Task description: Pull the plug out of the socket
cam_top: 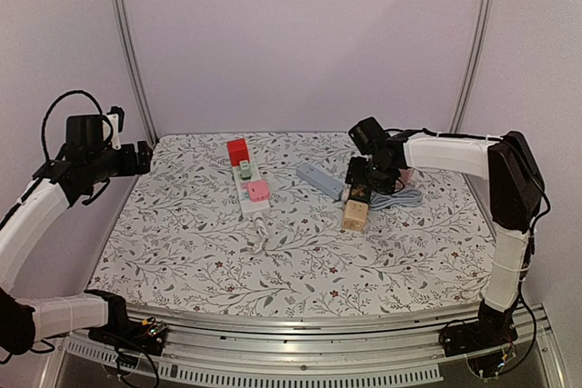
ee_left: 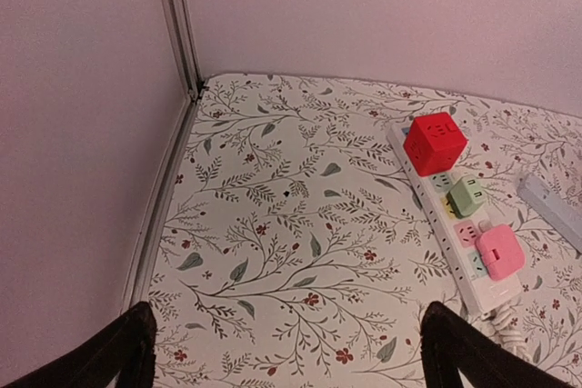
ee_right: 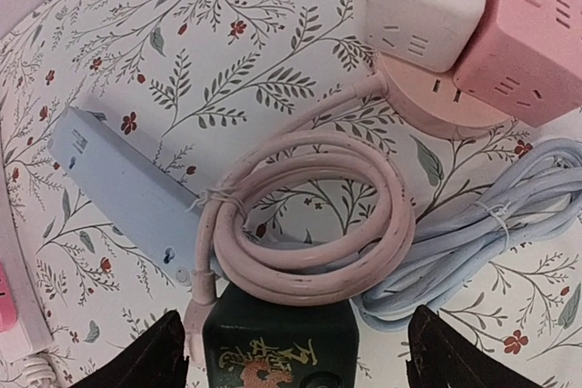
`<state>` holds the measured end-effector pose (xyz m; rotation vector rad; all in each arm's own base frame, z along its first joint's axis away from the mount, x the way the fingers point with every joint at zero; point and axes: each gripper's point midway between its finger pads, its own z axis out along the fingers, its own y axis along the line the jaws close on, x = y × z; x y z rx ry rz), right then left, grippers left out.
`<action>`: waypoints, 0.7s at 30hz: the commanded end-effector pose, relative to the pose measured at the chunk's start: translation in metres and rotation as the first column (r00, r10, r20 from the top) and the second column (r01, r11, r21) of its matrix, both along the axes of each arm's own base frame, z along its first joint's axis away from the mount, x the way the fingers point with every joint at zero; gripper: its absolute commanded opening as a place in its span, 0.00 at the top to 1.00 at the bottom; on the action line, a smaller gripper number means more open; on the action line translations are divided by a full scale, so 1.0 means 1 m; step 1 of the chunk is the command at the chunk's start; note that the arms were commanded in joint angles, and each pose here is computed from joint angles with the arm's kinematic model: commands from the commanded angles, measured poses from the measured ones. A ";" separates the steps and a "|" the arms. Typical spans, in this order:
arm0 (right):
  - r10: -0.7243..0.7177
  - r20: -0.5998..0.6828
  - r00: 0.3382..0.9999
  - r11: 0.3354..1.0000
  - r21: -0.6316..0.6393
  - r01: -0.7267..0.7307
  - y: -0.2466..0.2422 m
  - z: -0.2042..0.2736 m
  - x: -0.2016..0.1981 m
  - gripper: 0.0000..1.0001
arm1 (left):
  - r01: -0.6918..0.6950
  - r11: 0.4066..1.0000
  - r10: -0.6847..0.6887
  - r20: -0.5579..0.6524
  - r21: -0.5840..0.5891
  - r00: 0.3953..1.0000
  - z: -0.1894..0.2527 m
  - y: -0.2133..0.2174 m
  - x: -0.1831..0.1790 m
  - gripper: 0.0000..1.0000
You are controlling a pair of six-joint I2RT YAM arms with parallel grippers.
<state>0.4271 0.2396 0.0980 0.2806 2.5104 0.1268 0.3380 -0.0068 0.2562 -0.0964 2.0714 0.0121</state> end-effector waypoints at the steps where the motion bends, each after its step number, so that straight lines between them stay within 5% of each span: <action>1: -0.044 -0.025 0.999 0.998 -0.044 0.043 -0.006 -0.012 -0.002 0.18 | 0.013 1.000 -0.013 -0.001 0.020 1.000 -0.003 -0.003 0.000 0.00; 13: -0.050 -0.069 0.996 0.999 -0.020 0.049 0.002 -0.028 -0.003 0.25 | 0.037 0.999 -0.037 -0.011 0.021 0.999 -0.007 -0.011 0.001 0.00; 21: -0.050 -0.094 0.994 0.999 0.010 0.051 0.008 -0.040 -0.002 0.41 | 0.052 0.998 -0.052 -0.023 0.024 0.998 -0.010 -0.015 0.002 0.00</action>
